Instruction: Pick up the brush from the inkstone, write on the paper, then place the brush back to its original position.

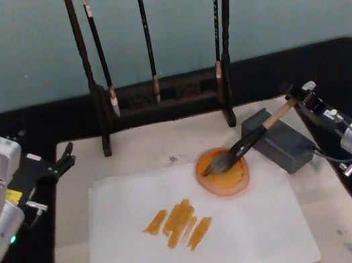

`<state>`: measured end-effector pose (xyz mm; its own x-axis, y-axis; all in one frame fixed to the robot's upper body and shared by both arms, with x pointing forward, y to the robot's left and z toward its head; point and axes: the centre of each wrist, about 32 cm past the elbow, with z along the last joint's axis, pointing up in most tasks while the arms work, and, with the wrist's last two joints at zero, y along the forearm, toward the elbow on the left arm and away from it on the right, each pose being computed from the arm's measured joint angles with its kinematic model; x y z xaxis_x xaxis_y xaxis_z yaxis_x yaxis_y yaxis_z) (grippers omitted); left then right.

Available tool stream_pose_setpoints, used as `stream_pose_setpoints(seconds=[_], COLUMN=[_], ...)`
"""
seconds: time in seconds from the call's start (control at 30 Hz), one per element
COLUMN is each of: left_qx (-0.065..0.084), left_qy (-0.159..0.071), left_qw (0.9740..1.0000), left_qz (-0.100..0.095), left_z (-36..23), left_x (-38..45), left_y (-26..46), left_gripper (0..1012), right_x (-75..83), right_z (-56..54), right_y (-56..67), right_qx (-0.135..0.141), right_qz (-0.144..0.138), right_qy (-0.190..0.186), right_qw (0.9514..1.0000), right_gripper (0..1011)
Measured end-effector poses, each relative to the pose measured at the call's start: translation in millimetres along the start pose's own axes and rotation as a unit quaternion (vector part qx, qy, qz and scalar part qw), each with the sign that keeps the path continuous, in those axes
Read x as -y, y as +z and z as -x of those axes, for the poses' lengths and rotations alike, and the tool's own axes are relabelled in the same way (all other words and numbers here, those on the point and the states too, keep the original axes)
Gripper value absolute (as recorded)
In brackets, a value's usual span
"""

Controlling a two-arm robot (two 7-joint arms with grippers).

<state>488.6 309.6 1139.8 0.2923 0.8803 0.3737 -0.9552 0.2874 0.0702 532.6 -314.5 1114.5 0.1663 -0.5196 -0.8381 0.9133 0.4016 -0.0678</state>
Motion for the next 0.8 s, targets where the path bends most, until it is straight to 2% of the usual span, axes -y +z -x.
stream_pose_setpoints(seconds=[0.27, 0.57, 0.8], left_qx=[0.000, 0.000, 0.000], left_qy=[0.000, 0.000, 0.000], left_qw=[1.0000, 1.0000, 1.0000], left_qz=[0.000, 0.000, 0.000], left_z=[0.0, 0.0, 0.0], left_x=[0.0, 0.0, 0.0], left_y=[0.0, 0.0, 0.0], left_gripper=[1010, 1010, 1010], right_x=[0.1, 0.1, -1.9], right_z=[0.0, 0.0, 17.9], right_y=[0.0, 0.0, 4.3], right_qx=[0.000, 0.000, 0.042], right_qz=[0.000, 0.000, 0.006], right_qy=[0.000, 0.000, 0.027], right_qw=[1.0000, 1.0000, 0.9988], right_gripper=[169, 155, 155])
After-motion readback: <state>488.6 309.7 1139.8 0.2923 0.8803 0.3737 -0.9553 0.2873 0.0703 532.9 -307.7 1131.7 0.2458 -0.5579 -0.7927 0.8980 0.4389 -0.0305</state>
